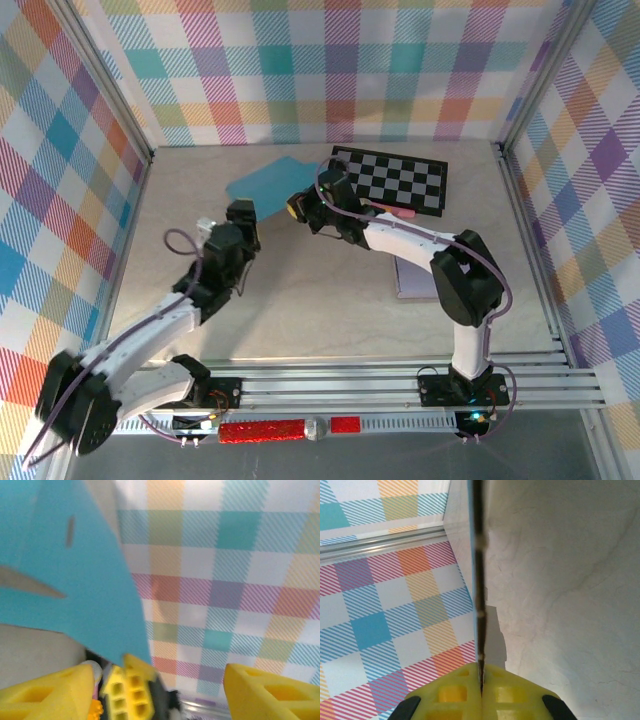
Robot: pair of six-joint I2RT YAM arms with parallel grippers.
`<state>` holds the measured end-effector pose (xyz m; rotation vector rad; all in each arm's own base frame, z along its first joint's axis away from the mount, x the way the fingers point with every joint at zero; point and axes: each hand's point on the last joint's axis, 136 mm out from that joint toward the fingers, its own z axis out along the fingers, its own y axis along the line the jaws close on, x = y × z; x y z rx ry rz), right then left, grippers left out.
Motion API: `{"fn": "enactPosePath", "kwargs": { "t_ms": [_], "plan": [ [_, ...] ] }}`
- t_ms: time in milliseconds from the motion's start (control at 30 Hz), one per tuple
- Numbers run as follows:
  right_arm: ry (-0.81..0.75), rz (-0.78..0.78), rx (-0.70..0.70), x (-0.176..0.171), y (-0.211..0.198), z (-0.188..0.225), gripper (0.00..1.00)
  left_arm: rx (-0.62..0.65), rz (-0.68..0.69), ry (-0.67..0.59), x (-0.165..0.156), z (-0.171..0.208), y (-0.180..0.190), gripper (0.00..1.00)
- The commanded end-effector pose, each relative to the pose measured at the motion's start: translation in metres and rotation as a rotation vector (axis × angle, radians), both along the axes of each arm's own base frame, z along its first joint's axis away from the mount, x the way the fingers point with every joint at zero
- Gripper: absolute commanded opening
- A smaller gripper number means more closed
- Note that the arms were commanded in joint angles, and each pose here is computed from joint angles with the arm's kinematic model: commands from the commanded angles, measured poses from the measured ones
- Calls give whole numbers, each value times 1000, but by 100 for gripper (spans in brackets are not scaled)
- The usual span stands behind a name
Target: Fold the paper box
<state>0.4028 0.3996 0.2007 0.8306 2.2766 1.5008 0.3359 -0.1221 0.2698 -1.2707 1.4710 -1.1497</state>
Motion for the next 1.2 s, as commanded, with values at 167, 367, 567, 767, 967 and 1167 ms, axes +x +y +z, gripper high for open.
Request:
{"fn": "enactPosePath", "kwargs": {
  "t_ms": [167, 367, 567, 767, 967, 1167],
  "plan": [
    [15, -14, -14, -22, -28, 97, 0, 580, -46, 181, -73, 32, 70, 65],
    [205, -64, -79, -68, -66, 123, 0, 681, -43, 197, -76, 57, 82, 64],
    [550, -117, -110, -123, -87, 126, 0, 682, -87, 222, -64, 69, 80, 60],
    [628, -186, -93, -99, -71, 125, 0, 596, -218, 296, -44, 51, 65, 58],
    [648, -209, -200, -65, -60, 85, 0, 549, -371, 359, -33, 27, 48, 56],
    [493, -151, -166, -34, -40, 59, 0, 543, -435, 353, -27, 25, 43, 56]
  ]
}}
